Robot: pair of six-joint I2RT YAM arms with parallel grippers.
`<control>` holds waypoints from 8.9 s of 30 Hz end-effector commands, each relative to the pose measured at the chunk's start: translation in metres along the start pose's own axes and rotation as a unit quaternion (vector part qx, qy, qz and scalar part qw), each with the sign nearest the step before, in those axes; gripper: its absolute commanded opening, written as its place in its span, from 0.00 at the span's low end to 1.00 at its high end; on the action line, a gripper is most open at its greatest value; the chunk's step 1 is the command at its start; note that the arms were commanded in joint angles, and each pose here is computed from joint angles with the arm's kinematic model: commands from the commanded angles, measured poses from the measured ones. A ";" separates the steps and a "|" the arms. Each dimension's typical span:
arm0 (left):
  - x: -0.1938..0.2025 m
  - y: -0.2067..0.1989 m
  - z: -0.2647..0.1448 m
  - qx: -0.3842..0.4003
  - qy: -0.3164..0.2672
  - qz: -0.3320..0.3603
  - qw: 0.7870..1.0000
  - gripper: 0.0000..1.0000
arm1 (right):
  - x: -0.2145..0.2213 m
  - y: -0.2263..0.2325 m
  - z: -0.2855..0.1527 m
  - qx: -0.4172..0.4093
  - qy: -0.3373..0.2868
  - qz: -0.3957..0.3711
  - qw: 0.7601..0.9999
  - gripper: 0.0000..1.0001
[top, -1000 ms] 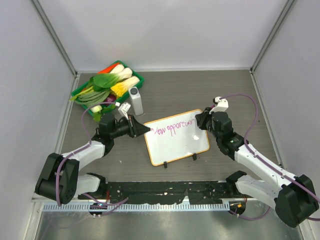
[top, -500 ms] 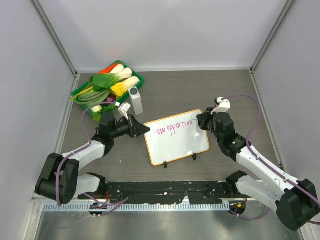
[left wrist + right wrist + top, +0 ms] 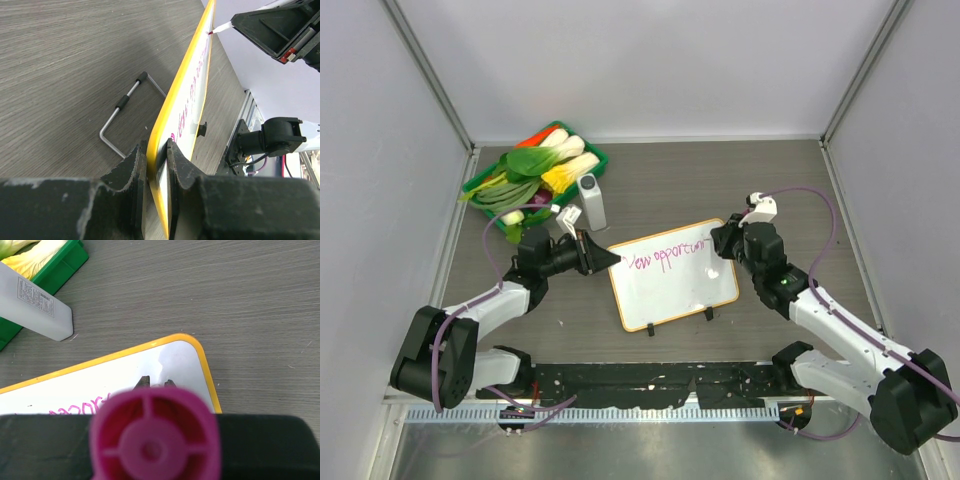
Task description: Write a sentence on the whiteboard
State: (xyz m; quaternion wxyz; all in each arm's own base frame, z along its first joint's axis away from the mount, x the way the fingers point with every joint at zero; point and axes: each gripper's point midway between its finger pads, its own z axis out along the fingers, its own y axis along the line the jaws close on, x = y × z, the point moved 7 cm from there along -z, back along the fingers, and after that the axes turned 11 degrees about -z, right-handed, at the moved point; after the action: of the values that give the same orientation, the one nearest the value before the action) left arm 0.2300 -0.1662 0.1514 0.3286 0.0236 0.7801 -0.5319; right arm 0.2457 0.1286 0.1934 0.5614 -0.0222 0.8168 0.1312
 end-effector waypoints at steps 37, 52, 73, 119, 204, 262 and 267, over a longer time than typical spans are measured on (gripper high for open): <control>0.002 0.010 0.001 -0.030 -0.002 0.027 0.999 0.00 | -0.001 -0.003 -0.002 0.007 -0.010 0.005 1.000 0.01; 0.001 0.010 0.001 -0.030 -0.003 0.028 0.999 0.00 | 0.023 -0.006 -0.008 -0.003 0.029 0.001 1.000 0.01; 0.001 0.008 0.001 -0.029 -0.004 0.030 0.999 0.00 | -0.006 -0.006 -0.008 0.020 -0.015 -0.001 1.000 0.01; 0.000 0.008 0.000 -0.029 -0.006 0.032 0.999 0.00 | 0.014 -0.012 -0.013 0.021 0.014 -0.001 1.000 0.01; 0.001 0.009 0.000 -0.032 -0.003 0.029 0.999 0.00 | -0.019 -0.008 0.004 0.052 -0.026 -0.005 0.998 0.01; 0.001 0.008 0.000 -0.029 -0.004 0.030 0.999 0.00 | -0.037 -0.011 -0.014 0.062 -0.047 -0.007 0.997 0.01; 0.002 0.008 0.000 -0.030 -0.004 0.030 0.999 0.00 | -0.038 -0.012 -0.011 0.074 -0.047 -0.010 0.996 0.01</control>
State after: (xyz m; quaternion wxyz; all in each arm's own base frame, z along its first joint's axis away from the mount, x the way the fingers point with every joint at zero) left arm 0.2284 -0.1668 0.1514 0.3261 0.0239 0.7815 -0.5313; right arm 0.2444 0.1127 0.2062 0.5686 -0.0001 0.8192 0.0754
